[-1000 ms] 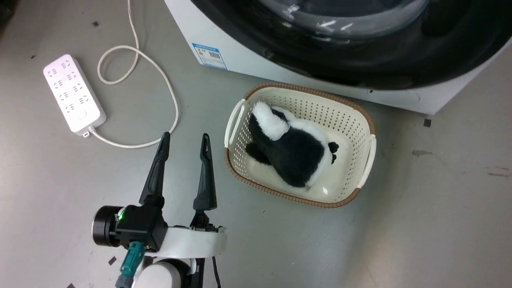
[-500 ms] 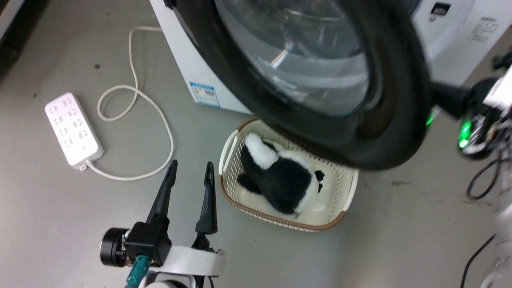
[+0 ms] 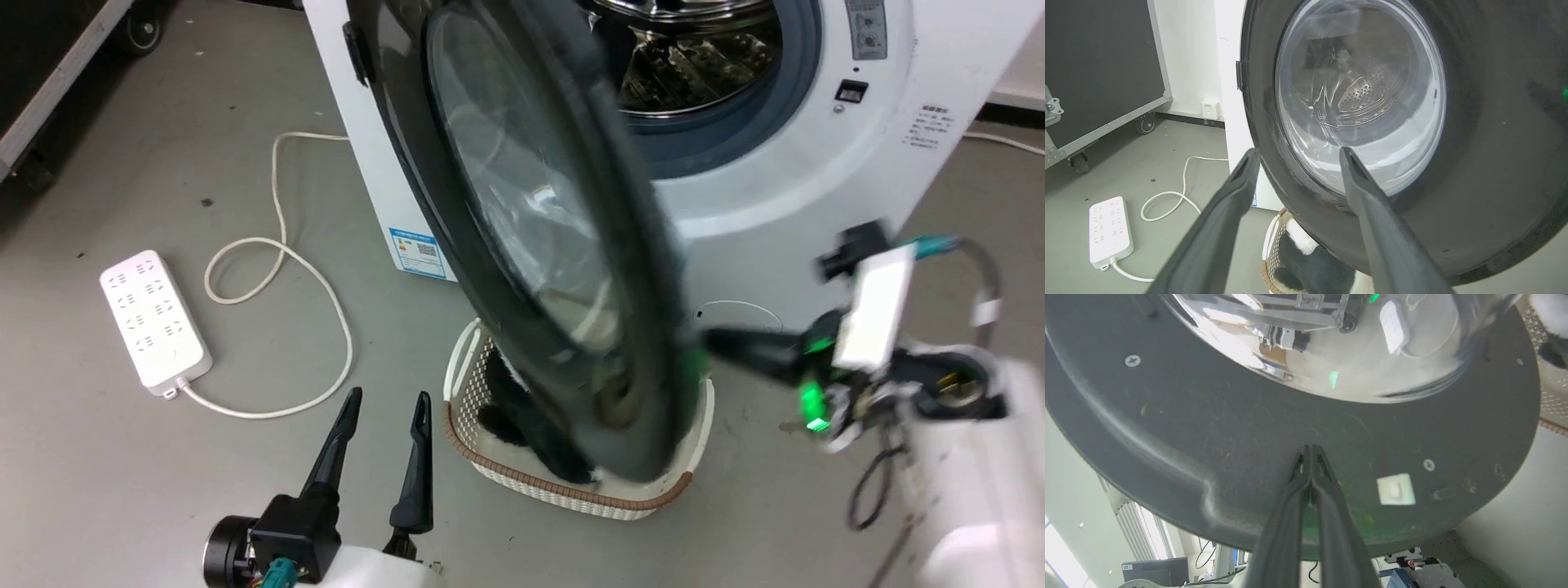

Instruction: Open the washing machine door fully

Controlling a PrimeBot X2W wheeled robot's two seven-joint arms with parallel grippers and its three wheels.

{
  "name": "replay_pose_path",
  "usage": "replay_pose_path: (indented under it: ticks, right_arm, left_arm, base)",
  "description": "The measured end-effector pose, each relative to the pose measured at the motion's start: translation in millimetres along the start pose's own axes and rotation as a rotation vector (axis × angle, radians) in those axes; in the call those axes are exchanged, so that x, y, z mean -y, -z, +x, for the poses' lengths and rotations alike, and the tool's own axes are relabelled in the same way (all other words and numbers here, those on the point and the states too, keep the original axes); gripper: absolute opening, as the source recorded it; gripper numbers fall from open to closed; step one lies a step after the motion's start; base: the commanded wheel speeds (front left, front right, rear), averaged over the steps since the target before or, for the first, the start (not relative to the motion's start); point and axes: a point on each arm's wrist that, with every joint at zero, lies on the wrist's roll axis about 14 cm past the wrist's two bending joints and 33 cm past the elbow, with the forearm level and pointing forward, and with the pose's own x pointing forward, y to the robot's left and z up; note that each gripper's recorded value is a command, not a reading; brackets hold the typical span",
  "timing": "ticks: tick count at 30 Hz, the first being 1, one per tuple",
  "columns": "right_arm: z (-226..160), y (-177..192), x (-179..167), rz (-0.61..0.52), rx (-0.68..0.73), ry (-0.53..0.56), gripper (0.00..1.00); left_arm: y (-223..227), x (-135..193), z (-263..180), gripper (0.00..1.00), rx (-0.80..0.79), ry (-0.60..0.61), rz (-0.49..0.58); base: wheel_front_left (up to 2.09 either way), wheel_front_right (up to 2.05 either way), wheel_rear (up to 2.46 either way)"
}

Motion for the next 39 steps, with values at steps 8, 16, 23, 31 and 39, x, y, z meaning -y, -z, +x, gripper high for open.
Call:
replay_pose_path:
  ticks: [8, 16, 23, 31, 39]
  right_arm:
    - [41, 53, -10, -0.021, -0.121, -0.056, 0.00]
    - [47, 54, -15, -0.071, -0.054, -0.050, 1.00]
    - [-5, 6, -17, -0.334, 0.276, 0.107, 1.00]
    - [-102, -27, -39, -0.825, 0.750, 0.345, 1.00]
    - [-182, -14, -30, -1.221, 1.042, 0.630, 1.00]
  left_arm:
    - [1, -1, -6, 1.00, -0.005, 0.006, -0.009]
    - [-1, -4, -5, 1.00, 0.001, 0.004, -0.016]
    - [-7, -4, -7, 1.00, 0.022, 0.004, -0.051]
    - [-16, -13, -7, 1.00, 0.055, -0.012, -0.106]
    - [-20, -6, -1, 1.00, 0.071, 0.035, -0.116]
  base:
    - [0.00, 0.00, 0.00]
    - [0.00, 0.00, 0.00]
    - [0.00, 0.00, 0.00]
    - [0.00, 0.00, 0.00]
    - [0.00, 0.00, 0.00]
